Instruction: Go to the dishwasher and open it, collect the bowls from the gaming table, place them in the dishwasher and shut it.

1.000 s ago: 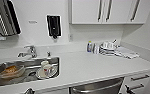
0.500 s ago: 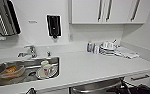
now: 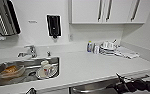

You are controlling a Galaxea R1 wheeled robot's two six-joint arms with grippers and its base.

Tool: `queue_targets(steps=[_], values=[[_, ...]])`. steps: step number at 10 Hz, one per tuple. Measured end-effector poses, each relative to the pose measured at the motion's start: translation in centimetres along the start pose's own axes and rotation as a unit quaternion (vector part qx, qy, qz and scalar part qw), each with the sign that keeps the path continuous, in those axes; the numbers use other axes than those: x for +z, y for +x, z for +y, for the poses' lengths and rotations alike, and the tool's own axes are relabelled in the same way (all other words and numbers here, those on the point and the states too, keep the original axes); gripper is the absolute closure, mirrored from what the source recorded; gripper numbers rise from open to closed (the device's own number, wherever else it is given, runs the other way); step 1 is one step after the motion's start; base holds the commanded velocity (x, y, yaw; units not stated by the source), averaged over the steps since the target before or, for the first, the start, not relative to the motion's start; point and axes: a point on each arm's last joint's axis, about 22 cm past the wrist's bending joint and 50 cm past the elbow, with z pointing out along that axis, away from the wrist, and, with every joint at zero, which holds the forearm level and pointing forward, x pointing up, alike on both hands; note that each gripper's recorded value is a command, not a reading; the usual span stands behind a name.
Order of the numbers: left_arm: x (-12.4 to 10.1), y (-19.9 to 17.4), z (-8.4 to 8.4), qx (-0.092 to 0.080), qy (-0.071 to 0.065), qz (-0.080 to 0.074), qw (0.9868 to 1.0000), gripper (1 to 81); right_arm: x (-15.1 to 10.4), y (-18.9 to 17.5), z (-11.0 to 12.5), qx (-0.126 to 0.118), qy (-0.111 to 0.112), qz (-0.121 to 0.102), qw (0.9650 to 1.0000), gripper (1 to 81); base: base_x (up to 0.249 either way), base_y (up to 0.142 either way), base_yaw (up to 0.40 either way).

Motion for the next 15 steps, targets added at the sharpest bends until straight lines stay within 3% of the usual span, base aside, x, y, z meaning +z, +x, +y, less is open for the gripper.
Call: queue_targets(steps=[2, 4, 7, 10, 15], values=[[0.0, 0.0, 0.0, 0.001, 0.001, -0.002, 1.0000, 1.0, -0.1, 1.2, -1.3, 0.018, -0.002, 0.006, 0.9998, 1.0, 0.000, 0.000, 0.000], [0.0, 0.0, -0.1, 0.001, 0.001, -0.002, 1.0000, 1.0, 0.0, 2.8, -0.3, 0.050, -0.015, 0.019, 0.9984, 1.0, 0.000, 0.000, 0.000], [0.0, -0.1, -0.1, 0.001, 0.001, -0.003, 1.0000, 1.0, 1.2, 3.5, 0.5, 0.072, -0.027, 0.021, 0.9968, 1.0, 0.000, 0.000, 0.000], [-0.1, -0.1, -0.1, 0.001, 0.001, -0.004, 1.0000, 1.0, 3.1, 3.0, 1.6, 0.083, -0.035, 0.015, 0.9959, 1.0, 0.000, 0.000, 0.000], [0.0, -0.1, -0.1, 0.003, 0.001, -0.005, 1.0000, 1.0, 5.2, 3.5, 2.4, 0.092, -0.021, 0.029, 0.9951, 1.0, 0.000, 0.000, 0.000]])
